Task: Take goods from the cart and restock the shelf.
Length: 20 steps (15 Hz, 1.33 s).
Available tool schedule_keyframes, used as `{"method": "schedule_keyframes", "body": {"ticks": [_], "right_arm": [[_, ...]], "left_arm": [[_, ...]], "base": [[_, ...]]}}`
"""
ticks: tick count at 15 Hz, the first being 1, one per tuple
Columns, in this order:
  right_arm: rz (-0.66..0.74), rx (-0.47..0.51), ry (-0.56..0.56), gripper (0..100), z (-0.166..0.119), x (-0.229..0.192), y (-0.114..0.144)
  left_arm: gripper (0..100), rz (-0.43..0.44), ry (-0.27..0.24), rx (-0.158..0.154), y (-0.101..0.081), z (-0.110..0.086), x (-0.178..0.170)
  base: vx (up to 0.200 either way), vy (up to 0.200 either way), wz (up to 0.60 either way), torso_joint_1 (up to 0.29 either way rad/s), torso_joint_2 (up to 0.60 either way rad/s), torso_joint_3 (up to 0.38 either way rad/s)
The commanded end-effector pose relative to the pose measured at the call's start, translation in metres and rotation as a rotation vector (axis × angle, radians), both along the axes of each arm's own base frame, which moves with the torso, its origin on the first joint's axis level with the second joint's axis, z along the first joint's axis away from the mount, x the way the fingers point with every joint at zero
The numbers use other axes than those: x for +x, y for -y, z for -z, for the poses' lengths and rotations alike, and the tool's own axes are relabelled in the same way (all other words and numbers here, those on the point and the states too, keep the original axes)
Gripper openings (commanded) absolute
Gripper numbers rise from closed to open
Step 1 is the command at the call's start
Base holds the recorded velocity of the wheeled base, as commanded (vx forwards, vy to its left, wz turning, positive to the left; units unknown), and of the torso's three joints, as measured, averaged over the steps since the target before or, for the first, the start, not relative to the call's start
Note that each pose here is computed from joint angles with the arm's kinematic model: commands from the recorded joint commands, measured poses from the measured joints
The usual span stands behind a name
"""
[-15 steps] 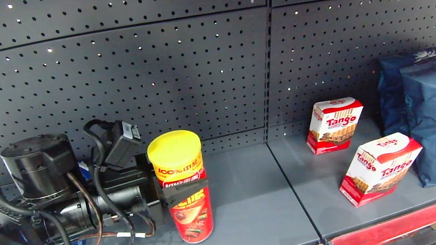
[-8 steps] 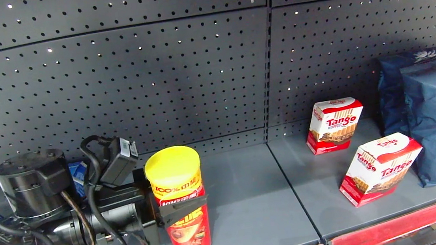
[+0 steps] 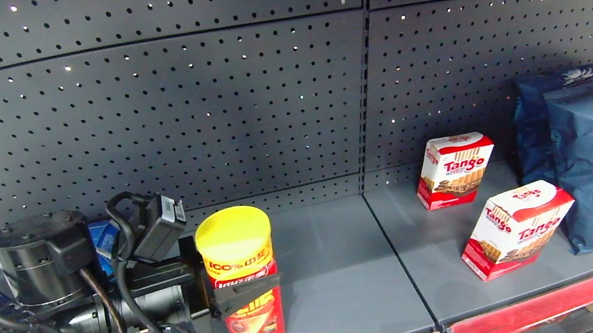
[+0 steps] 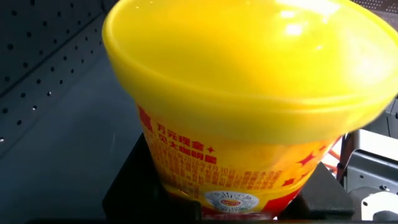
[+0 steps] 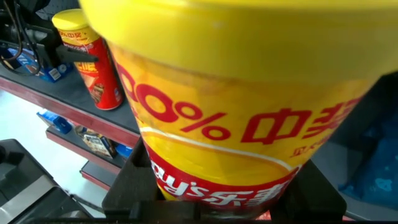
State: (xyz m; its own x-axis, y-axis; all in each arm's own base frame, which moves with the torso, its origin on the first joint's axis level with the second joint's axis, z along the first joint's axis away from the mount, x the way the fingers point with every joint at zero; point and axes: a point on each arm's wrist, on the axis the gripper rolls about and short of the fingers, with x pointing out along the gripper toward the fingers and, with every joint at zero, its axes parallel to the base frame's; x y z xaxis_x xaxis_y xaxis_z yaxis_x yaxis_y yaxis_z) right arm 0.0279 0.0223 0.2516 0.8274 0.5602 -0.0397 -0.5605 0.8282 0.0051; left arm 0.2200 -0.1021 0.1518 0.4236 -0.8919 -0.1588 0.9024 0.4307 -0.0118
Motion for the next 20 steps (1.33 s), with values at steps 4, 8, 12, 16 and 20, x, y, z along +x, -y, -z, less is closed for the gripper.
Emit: {"method": "schedule_keyframes", "body": {"ticks": [4, 8, 12, 16, 20], "right_arm": [[-0.001, 0.000, -0.001, 0, 0.000, 0.000, 0.000], [0.000, 0.001, 0.000, 0, 0.000, 0.000, 0.000], [0.000, 0.002, 0.001, 0, 0.000, 0.000, 0.000], [0.000, 0.004, 0.004, 0, 0.000, -0.001, 0.001], [0.000, 0.003, 0.003, 0, 0.001, -0.001, 0.002]], "left_arm": [[0, 0.013, -0.003, 0.001, 0.004, 0.001, 0.001], [0, 0.017, -0.023, 0.010, 0.005, 0.007, 0.004], [0, 0.028, -0.043, 0.021, 0.007, 0.013, 0.001], [100, 0.041, -0.043, 0.026, 0.010, 0.014, 0.000], [100, 0.049, -0.057, 0.032, 0.005, 0.017, -0.016]], "base": [[0.000, 0.000, 0.00, 0.000, 0.00, 0.000], [0.000, 0.000, 0.00, 0.000, 0.00, 0.000], [0.000, 0.000, 0.00, 0.000, 0.00, 0.000], [0.000, 0.000, 0.00, 0.000, 0.00, 0.000], [0.000, 0.000, 0.00, 0.000, 0.00, 0.000]]}}
